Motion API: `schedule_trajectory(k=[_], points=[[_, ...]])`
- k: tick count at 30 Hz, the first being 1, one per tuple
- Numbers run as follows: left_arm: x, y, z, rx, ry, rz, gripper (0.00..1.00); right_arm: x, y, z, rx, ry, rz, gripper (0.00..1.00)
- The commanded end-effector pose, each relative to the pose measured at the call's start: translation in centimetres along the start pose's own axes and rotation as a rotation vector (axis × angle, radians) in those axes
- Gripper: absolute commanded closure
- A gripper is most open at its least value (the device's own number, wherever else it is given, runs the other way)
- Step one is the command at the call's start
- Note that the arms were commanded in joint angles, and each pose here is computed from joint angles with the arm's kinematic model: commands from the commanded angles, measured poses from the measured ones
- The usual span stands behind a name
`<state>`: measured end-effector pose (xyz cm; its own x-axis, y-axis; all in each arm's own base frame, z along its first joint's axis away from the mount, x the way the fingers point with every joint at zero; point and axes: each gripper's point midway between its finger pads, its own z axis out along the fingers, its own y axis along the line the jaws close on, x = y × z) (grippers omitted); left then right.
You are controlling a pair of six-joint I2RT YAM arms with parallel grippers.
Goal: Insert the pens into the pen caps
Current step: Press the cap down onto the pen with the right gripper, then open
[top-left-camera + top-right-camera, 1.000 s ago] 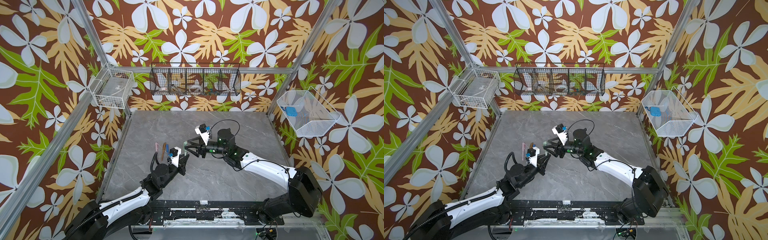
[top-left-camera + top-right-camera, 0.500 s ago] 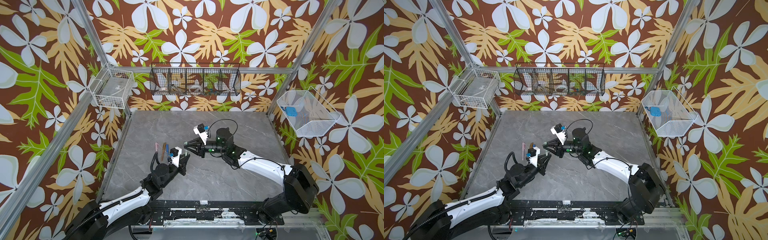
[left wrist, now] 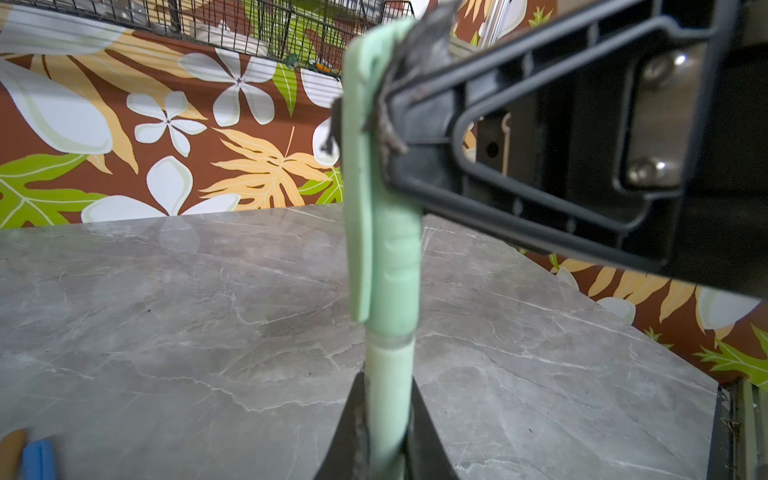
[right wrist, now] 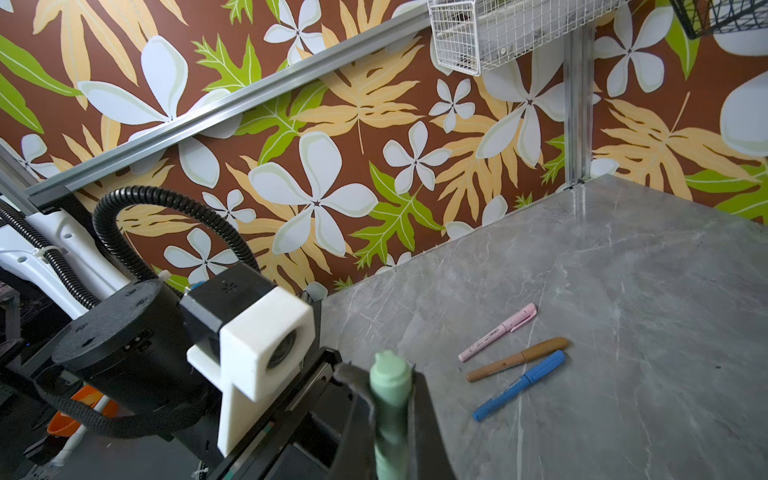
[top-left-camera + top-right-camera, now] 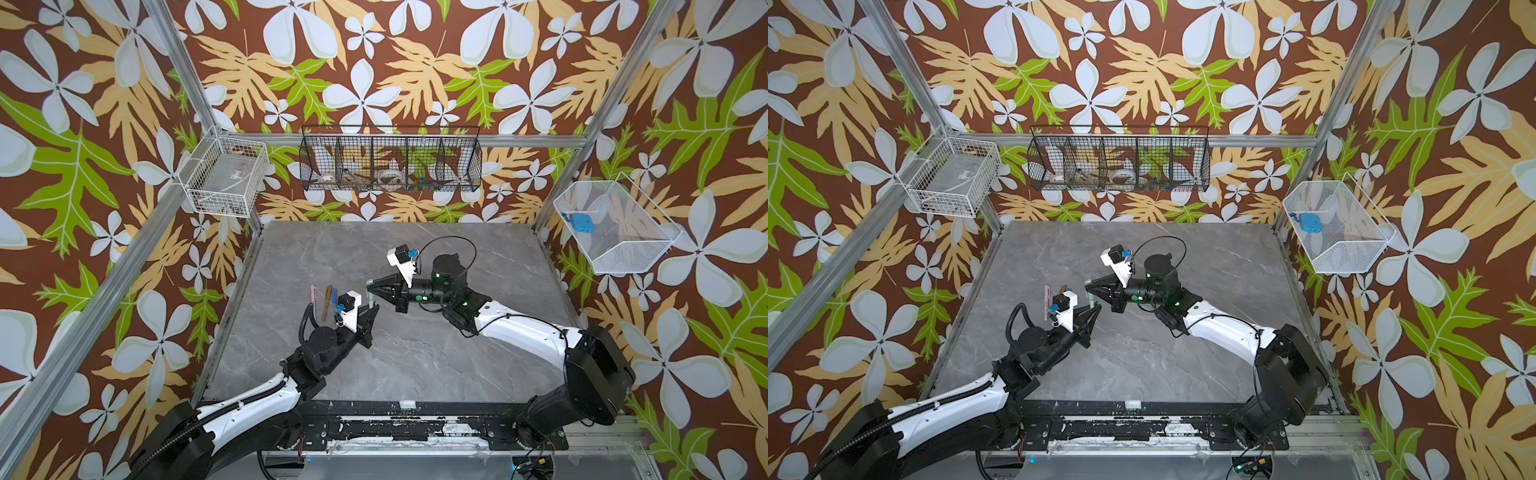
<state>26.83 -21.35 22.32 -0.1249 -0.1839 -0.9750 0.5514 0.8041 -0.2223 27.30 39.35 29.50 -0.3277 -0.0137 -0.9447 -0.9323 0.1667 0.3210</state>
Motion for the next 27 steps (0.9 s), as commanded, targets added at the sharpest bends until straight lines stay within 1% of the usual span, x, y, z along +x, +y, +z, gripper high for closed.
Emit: schedule_trajectory(k=[1,7,12,18,24,27], points=[[-7.8,-0.7,-0.4,0.005,-0.287,-0.024,1.0,2.4,0.9,0.0,-0.054,0.095,0.058,1.0],[-12.8,-1.8,-0.4,0.026,-0.416,0.026,1.0,3.5,0.8,-0.2,-0.04,0.131,0.063,1.0],[-15.8,-1.8,-1.2,0.039,-0.507,0.025,1.0,4.4,0.6,-0.6,-0.026,0.142,0.065,1.0],[-18.3,-1.9,-2.1,0.063,-0.583,0.011,1.0,4.5,0.8,-1.0,-0.019,0.128,0.062,1.0],[-19.6,-2.5,-2.1,0.093,-0.62,-0.011,1.0,5.5,1.3,-0.6,-0.025,0.149,0.065,1.0],[-20.4,-1.6,-2.9,0.084,-0.666,-0.053,1.0,6.0,1.1,-0.9,-0.006,0.15,0.071,1.0]])
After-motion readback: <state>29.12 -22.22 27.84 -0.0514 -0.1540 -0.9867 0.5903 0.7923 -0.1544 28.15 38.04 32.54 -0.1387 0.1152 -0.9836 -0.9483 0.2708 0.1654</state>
